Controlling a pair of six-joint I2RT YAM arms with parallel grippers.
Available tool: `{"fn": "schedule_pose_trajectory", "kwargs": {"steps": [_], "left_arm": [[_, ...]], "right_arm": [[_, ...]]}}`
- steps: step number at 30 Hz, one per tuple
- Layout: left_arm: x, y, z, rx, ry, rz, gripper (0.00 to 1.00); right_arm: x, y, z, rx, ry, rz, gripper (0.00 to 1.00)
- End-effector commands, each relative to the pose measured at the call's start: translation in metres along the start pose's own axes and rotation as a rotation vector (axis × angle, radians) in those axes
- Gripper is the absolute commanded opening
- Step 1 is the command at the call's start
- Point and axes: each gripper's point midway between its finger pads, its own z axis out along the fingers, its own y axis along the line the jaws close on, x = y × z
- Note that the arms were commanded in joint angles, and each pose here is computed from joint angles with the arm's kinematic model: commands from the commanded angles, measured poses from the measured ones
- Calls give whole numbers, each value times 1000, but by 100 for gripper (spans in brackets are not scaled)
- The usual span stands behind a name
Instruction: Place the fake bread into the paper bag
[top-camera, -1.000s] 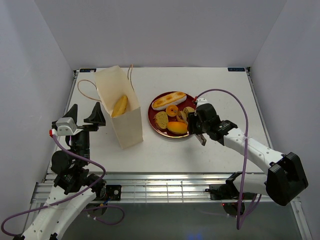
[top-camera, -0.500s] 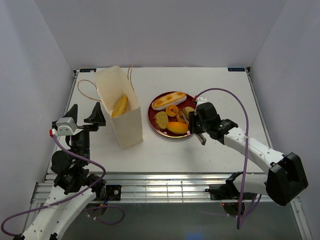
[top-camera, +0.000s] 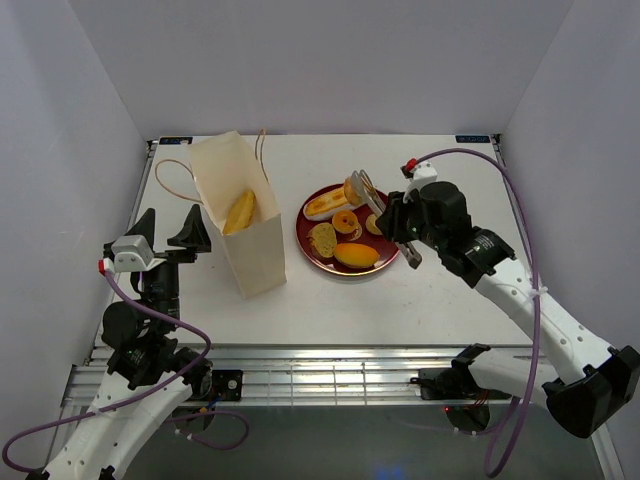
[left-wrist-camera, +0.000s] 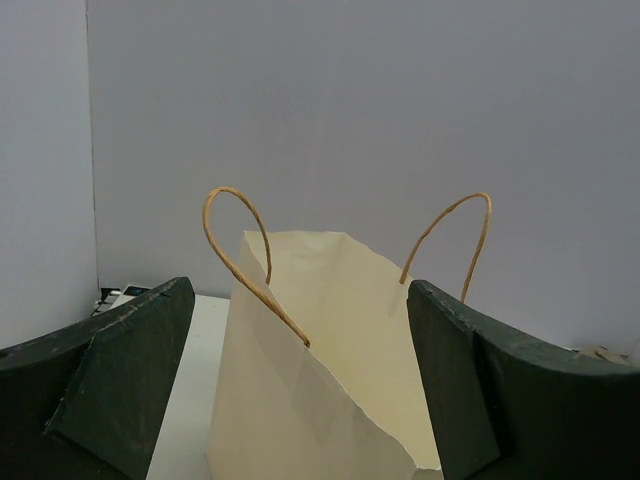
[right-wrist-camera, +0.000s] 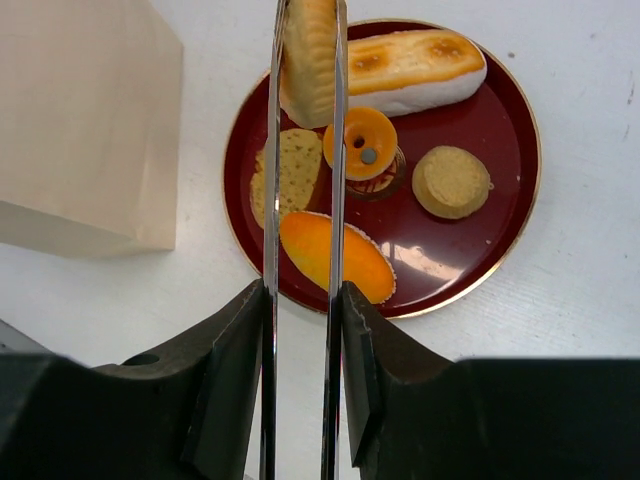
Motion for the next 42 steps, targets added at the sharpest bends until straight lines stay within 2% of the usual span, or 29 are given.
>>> {"fn": "schedule_pose_trajectory", "kwargs": {"steps": [1, 9, 22, 33, 42], "left_arm": [[-4, -4, 0, 19, -4, -5, 98], [0, -4, 1, 19, 8, 8, 98], [9, -4, 4, 9, 31, 27, 98], [14, -3, 5, -1, 43, 45, 98], [15, -3, 6, -2, 43, 51, 98]], "right_arm": [[-35, 21, -18, -104, -88, -27, 39], [-79, 54, -53, -267, -205, -63, 37], [-136, 134, -118, -637, -368, -170, 39], [-119, 195, -100, -790, -303, -272, 41], [-110, 208, -63, -735, -251, -282, 41]]}}
